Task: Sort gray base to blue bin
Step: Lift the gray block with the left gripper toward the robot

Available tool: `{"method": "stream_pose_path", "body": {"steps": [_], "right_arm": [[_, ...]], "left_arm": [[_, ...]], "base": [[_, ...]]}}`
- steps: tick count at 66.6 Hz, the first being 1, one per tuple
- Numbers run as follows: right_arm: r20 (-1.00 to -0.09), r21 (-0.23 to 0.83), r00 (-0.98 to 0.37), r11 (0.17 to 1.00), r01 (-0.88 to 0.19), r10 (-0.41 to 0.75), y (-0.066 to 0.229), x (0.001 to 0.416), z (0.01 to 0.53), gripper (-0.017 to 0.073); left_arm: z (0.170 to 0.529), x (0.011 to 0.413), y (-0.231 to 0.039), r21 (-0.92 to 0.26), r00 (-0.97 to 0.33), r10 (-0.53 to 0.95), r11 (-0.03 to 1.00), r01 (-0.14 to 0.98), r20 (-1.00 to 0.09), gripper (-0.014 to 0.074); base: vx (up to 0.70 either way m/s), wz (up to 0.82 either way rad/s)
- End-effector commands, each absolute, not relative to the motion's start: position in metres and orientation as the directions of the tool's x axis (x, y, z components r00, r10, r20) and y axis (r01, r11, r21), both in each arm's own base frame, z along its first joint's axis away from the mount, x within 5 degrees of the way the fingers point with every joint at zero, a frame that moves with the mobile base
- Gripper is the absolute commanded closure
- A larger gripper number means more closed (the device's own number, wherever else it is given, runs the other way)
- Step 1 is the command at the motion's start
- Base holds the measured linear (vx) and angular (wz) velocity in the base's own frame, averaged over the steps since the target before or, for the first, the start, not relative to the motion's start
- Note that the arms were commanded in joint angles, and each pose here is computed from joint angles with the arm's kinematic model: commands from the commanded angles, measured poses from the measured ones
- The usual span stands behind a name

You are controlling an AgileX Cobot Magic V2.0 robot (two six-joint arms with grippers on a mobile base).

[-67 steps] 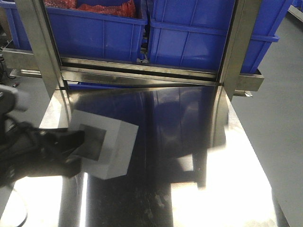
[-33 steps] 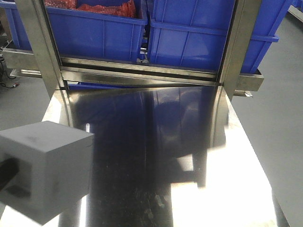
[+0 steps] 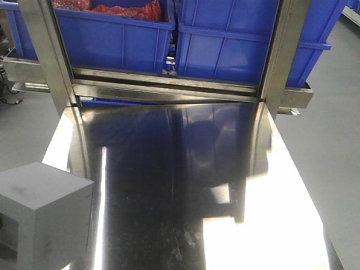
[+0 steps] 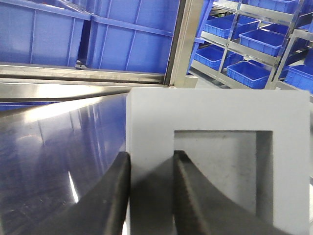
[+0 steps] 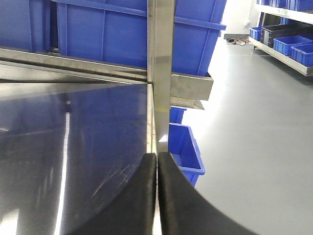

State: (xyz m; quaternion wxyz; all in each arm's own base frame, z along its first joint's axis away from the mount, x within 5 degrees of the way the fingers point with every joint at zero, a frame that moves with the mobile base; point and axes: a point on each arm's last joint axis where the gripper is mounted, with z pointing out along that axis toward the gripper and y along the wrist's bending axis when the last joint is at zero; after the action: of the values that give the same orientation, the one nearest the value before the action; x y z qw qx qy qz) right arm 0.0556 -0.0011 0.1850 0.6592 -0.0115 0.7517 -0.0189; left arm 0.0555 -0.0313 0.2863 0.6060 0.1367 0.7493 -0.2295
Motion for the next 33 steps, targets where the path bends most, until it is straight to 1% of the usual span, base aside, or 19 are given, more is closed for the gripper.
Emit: {"method": "stream_pose_path", "body": {"steps": [1, 33], "right_arm": [[-0.997, -0.064, -0.049, 0.998, 0.009, -0.064, -0.0009, 0.0559, 0.1908, 0.0564], [-0.997, -0.064, -0.049, 0.998, 0.009, -0.064, -0.0009, 0.0559, 0.1908, 0.0564]], "left_arm": [[0.3046, 0.0550, -0.0335, -0.191, -0.135, -0.141, 0.831, 0.523, -0.981, 0.0602], [0.3046, 0.0550, -0.0335, -0.191, -0.135, -0.141, 0.831, 0.523, -0.981, 0.0601]], "base": [[0.00, 0.00], [0.00, 0.00]]}}
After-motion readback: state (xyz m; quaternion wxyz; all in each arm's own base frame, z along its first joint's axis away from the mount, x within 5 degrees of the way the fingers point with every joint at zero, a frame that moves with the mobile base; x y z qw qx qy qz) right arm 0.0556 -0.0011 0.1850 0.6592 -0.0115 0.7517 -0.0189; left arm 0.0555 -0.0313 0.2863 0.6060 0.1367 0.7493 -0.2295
